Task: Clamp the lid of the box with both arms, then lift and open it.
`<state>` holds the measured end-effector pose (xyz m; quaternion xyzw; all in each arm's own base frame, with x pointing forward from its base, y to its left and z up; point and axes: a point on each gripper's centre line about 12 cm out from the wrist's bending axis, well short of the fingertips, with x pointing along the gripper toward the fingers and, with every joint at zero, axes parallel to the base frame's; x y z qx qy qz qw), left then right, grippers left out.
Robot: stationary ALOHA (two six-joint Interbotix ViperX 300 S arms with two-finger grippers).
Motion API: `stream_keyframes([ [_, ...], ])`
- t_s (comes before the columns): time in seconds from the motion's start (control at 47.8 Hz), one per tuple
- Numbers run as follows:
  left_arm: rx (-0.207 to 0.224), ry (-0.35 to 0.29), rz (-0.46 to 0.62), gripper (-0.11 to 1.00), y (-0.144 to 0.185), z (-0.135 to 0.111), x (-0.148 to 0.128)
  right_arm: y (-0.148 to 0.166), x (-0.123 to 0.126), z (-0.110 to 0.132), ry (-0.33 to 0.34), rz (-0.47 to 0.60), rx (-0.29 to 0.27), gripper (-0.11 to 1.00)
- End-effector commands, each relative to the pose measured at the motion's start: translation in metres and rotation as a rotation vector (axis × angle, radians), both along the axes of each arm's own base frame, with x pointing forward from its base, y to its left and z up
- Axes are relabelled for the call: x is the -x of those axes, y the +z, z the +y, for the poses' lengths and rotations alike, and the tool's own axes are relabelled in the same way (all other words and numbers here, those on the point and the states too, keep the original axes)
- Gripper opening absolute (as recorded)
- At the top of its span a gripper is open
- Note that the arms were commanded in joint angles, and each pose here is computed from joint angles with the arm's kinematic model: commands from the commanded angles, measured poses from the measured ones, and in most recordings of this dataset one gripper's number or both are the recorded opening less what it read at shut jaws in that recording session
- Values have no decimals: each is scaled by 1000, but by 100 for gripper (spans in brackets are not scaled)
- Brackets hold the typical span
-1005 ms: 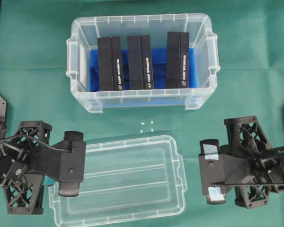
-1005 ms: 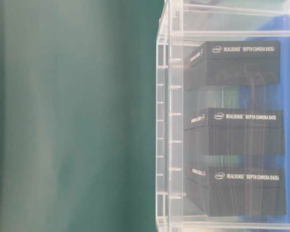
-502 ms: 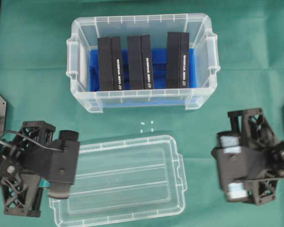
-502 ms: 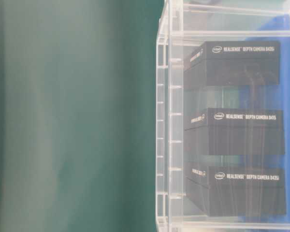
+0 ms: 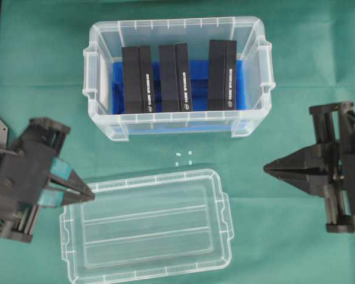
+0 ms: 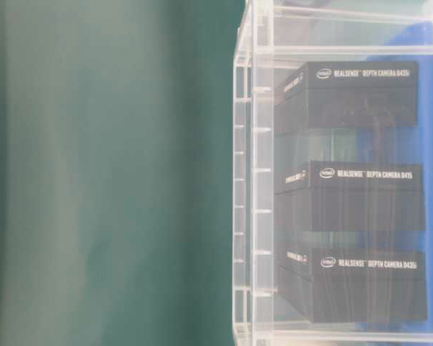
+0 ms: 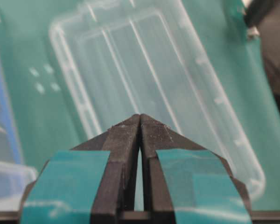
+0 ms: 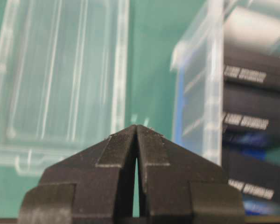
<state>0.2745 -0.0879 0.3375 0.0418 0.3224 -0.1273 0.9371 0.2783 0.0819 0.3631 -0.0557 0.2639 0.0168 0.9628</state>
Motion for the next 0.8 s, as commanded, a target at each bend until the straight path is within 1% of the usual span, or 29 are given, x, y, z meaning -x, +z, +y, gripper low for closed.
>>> stream_keyframes([
  [0.0,3,-14,-107,2,16,4,2,17,5,-2,21,-84,-2,0],
  [0.126,-7,-45,-199,2,25,4,5,24,7,-3,51,-150,3,0],
  [0.209,-12,-58,-227,2,28,4,8,25,6,-4,57,-169,2,0],
  [0.377,-14,-49,-234,2,29,7,7,18,3,-15,22,-160,9,0],
  [0.481,-15,-29,-236,2,29,13,5,18,1,-23,-5,-162,9,0],
  [0.586,-21,5,-249,2,31,23,4,22,2,-33,-33,-183,5,0],
  [0.67,-23,45,-265,2,34,34,3,25,5,-43,-66,-195,6,0],
  [0.774,-26,111,-294,2,38,53,4,27,9,-59,-118,-207,7,0],
])
